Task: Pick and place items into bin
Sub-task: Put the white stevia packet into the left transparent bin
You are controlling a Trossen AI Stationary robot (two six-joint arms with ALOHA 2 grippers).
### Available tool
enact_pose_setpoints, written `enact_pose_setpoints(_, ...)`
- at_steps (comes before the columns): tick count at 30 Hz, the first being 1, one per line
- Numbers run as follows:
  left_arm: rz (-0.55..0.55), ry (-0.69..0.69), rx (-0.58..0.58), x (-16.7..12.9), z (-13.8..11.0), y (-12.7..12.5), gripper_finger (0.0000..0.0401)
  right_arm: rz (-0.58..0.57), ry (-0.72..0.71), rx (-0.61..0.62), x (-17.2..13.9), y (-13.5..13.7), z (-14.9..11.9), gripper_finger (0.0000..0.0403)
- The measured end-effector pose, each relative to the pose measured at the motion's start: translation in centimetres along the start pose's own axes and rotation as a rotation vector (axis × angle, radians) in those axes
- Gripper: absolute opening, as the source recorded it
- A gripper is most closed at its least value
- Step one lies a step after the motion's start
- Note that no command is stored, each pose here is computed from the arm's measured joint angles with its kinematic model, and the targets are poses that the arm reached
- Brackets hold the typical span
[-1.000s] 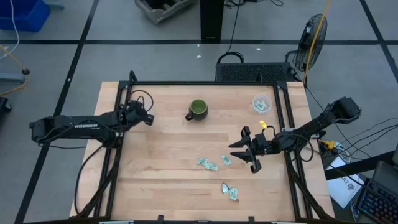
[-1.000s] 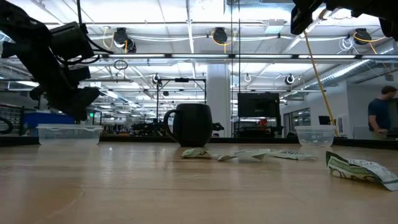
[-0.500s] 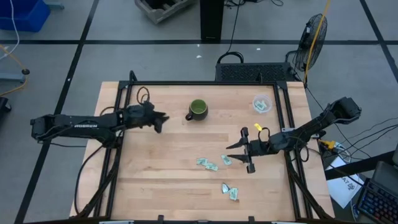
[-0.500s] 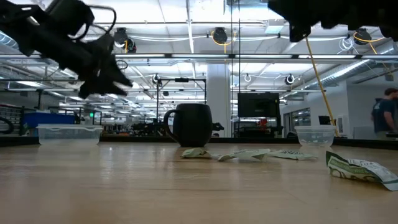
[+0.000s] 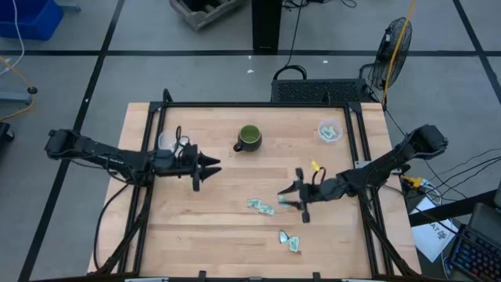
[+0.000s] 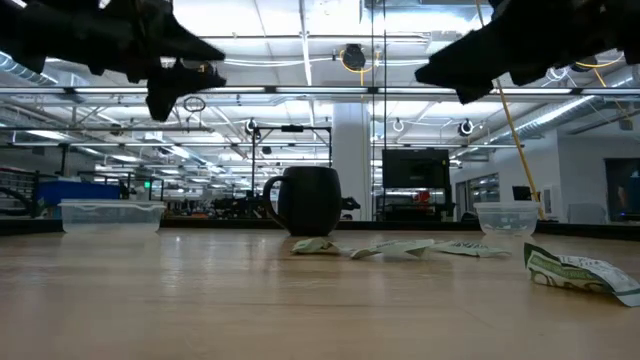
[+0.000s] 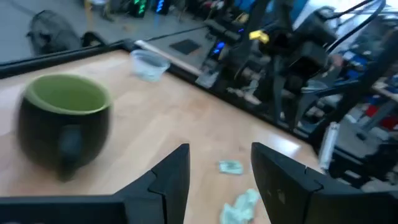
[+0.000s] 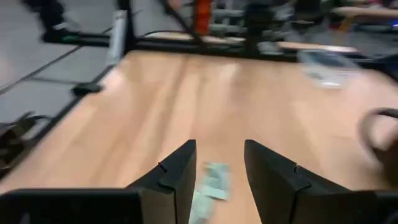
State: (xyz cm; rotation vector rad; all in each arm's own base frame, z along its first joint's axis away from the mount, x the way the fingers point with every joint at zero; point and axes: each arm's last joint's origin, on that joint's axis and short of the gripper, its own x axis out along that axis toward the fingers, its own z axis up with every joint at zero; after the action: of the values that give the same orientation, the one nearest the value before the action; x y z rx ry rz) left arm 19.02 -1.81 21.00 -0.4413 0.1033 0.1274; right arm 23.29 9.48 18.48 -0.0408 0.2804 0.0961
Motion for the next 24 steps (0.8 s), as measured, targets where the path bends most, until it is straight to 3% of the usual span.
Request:
enact_pose_setpoints(6,-0.028,0.047,0.101,1.3,-1.8,-1.3,0.0177,0.022,0.131,-0.062,2.9,1.9,-0.1,0.0128)
enact_pose_setpoints(10,-0.019,0.136,0.150,3.3,-3.3,-2.2,0.0177,0.015,0.081,-0.084,3.1,1.7,0.6,0.0128)
enact_pose_setpoints(19,-0.025,0.361,0.422,9.4,-6.5,-5.5,0.0177,0.007,0.014,-0.064,2.1,1.0,2.3,0.0128)
enact_pose_setpoints(24,0.022,0.510,0.487,12.5,-8.4,-6.2,0.0177,0.009,0.023,-0.069,2.1,1.1,2.3,0.0128)
